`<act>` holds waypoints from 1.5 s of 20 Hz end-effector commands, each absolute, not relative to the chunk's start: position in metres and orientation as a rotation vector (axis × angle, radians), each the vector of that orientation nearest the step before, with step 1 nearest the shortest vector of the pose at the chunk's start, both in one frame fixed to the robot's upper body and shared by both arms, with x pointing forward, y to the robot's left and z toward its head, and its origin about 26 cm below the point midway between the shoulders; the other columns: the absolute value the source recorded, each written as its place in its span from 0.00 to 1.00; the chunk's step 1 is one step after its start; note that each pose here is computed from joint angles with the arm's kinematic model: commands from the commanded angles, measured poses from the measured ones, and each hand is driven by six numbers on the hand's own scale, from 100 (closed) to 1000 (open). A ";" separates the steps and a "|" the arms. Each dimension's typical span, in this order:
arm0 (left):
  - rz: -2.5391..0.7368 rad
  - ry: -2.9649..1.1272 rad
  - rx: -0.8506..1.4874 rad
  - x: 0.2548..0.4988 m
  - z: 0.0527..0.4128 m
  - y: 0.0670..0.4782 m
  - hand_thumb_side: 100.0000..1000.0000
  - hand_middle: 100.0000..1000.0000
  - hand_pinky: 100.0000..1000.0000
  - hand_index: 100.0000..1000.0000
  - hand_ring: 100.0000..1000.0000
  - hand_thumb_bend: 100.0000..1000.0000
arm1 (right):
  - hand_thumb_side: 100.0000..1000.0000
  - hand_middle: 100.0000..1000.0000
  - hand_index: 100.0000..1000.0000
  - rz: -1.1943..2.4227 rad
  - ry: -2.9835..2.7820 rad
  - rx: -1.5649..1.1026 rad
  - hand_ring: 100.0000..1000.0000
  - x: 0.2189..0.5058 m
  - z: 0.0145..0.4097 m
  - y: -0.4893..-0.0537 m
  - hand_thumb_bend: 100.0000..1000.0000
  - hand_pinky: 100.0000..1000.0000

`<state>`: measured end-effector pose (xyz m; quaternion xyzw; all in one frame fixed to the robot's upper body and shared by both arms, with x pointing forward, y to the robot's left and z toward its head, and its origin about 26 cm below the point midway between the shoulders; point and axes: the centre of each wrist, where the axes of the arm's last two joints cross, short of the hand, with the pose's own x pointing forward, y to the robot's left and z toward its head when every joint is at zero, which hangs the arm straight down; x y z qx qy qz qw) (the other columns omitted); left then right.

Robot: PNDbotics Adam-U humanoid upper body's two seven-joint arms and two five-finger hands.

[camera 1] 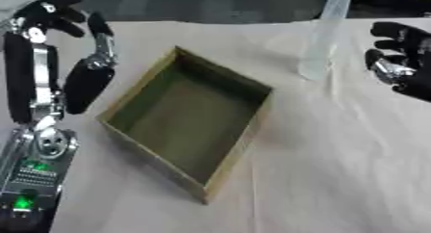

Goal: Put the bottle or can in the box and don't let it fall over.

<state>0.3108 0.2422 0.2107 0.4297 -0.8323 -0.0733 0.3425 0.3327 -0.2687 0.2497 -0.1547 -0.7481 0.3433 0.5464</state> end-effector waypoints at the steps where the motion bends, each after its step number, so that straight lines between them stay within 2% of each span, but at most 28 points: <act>1: -0.111 -2.143 1.154 0.309 0.216 0.257 0.55 0.45 0.91 0.71 0.43 0.00 | 0.34 0.98 1.00 0.773 -1.762 -0.391 0.98 0.339 0.261 -0.276 0.00 0.94; 5: -0.043 -2.106 1.175 0.307 0.212 0.268 0.55 0.45 0.92 0.70 0.42 0.00 | 0.33 0.98 1.00 0.706 -1.745 -0.394 0.99 0.351 0.265 -0.277 0.00 0.94; 11: 0.016 -2.045 1.221 0.304 0.204 0.282 0.55 0.44 0.92 0.69 0.42 0.00 | 0.41 0.99 1.00 0.633 -1.758 -0.350 0.99 0.364 0.272 -0.278 0.00 0.94; 20: 0.110 -1.984 1.205 0.297 0.190 0.303 0.55 0.44 0.93 0.70 0.41 0.00 | 0.47 1.00 1.00 0.530 -1.726 -0.288 1.00 0.390 0.268 -0.279 0.00 0.94; 30: 0.150 -1.964 1.198 0.297 0.183 0.305 0.54 0.44 0.93 0.69 0.41 0.00 | 0.49 1.00 1.00 0.543 -1.766 -0.225 1.00 0.397 0.272 -0.274 0.00 0.95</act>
